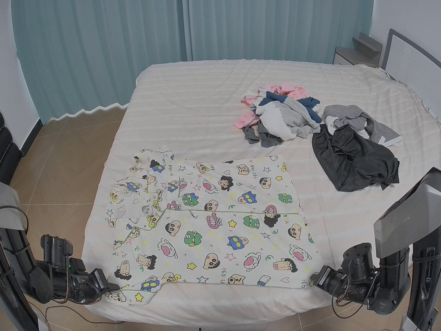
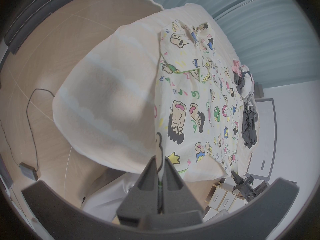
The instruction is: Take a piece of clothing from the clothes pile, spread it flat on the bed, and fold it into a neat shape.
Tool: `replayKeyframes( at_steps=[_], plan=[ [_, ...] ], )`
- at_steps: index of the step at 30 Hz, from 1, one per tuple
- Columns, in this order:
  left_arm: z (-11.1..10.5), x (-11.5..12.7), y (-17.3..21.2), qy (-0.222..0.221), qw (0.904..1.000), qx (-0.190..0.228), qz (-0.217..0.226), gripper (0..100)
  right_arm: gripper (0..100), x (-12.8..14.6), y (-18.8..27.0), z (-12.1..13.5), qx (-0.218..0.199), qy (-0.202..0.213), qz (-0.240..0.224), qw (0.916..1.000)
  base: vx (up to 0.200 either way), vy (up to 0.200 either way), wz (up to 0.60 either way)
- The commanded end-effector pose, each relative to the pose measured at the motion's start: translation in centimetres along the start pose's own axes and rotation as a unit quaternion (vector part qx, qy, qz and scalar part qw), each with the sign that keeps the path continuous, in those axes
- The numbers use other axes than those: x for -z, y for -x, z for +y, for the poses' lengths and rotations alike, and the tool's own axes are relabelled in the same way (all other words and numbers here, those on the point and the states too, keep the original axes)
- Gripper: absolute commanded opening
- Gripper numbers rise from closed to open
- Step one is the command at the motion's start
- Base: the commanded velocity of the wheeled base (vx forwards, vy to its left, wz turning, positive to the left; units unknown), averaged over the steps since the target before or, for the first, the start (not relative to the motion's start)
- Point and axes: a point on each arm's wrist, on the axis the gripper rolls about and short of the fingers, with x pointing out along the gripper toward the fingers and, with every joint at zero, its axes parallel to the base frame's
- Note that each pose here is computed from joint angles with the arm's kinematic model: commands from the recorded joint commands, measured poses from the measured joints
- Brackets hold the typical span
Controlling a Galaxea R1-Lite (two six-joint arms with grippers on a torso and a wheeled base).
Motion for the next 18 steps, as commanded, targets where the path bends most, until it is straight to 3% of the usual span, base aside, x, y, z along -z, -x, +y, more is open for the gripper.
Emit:
replayKeyframes(
  at_steps=[1, 7, 13, 18],
  plan=[
    [0.0, 0.5, 0.7, 0.003, 1.0000, -0.005, 0.007, 0, 0, 0.3, 0.7, 0.1, -0.002, 0.007, 0.005, 1.0000, 0.000, 0.000, 0.00],
    [0.0, 0.7, 1.0, 0.005, 0.9999, -0.006, 0.010, 0, 0, 0.3, 0.9, 0.4, -0.009, 0.014, 0.001, 0.9999, 0.000, 0.000, 0.00],
    [-0.2, -0.1, 1.3, 0.002, 0.9998, 0.006, -0.018, 0, 0, -0.1, 1.2, 0.6, -0.016, 0.013, -0.008, 0.9997, 0.000, 0.000, 0.00],
    [0.0, 0.5, 1.5, 0.009, 1.0000, -0.004, 0.000, 0, 0, -0.5, 2.1, 1.1, -0.028, 0.017, -0.015, 0.9994, 0.000, 0.000, 0.00]
  ],
)
